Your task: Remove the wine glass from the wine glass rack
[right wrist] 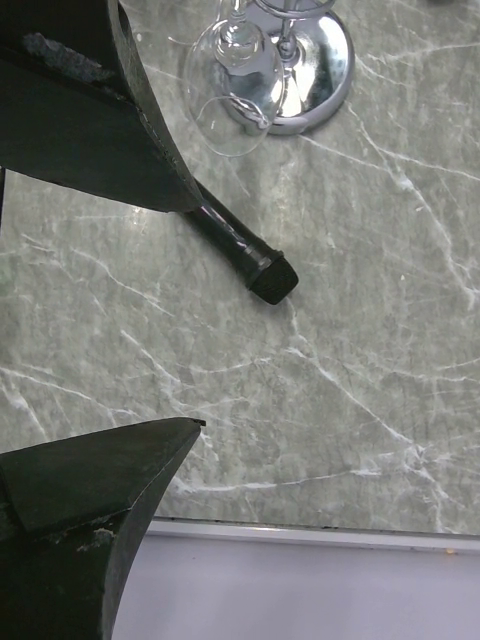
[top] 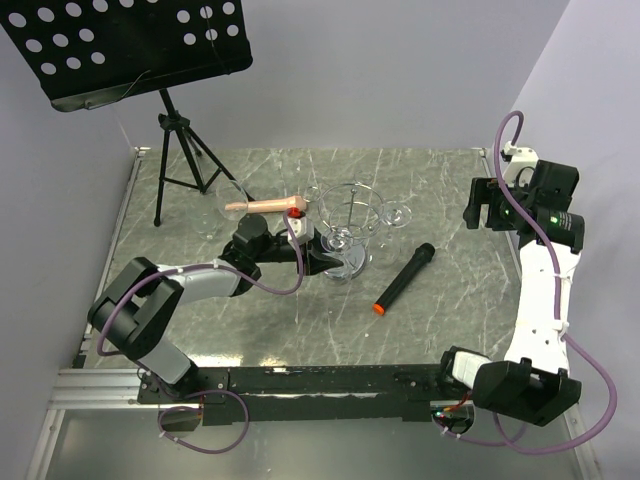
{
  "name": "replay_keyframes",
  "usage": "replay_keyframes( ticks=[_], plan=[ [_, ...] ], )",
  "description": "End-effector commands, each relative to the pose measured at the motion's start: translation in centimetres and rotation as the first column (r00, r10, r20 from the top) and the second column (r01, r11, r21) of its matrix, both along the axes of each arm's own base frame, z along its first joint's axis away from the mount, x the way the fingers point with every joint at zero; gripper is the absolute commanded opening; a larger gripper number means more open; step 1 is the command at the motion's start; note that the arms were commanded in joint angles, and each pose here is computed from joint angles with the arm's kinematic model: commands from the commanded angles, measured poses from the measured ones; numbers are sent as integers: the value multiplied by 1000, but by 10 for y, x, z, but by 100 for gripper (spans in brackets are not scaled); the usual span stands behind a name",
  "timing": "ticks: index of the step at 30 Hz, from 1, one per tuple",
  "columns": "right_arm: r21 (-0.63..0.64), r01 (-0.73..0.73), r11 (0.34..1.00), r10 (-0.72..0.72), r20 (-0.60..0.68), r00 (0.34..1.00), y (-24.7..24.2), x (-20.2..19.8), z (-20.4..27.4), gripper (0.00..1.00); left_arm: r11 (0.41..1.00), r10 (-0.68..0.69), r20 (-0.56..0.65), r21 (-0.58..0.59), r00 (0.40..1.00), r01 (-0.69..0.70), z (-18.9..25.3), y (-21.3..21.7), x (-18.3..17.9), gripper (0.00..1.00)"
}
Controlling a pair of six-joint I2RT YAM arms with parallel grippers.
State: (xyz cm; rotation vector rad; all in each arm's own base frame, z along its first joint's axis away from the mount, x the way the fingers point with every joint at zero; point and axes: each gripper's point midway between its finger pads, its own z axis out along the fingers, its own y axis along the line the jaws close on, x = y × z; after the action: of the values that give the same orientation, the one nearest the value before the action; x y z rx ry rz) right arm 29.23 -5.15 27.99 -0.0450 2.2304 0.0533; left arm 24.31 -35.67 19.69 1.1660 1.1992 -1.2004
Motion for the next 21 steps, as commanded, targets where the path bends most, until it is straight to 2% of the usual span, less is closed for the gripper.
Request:
replay_keyframes(
  ticks=[1,8,9,13,15,18,21],
  plan=[
    [-8,-6,1000,6,17,1000,-2,2,8,89,999,-23,75,-31,997,25,14,-5,1,40],
    [-7,-8,1000,8,16,1000,-1,1,5,89,1000,-24,72,-13,997,25,8,-6,2,28],
    [-7,-6,1000,6,16,1000,-2,0,5,89,1000,-20,105,-13,994,21,8,-6,4,27],
    [-8,-5,1000,5,14,1000,-1,-1,3,89,1000,5,112,-16,994,-3,9,-5,7,22],
    [-8,-9,1000,10,12,1000,-1,-1,2,89,1000,2,116,-16,993,0,10,-5,7,16],
    [-14,-7,1000,7,11,1000,-2,-1,1,89,999,-5,126,-41,992,11,21,-5,4,1],
    [-12,-4,1000,4,9,1000,-3,1,0,89,997,5,123,-82,992,5,37,-5,4,1]
  ],
)
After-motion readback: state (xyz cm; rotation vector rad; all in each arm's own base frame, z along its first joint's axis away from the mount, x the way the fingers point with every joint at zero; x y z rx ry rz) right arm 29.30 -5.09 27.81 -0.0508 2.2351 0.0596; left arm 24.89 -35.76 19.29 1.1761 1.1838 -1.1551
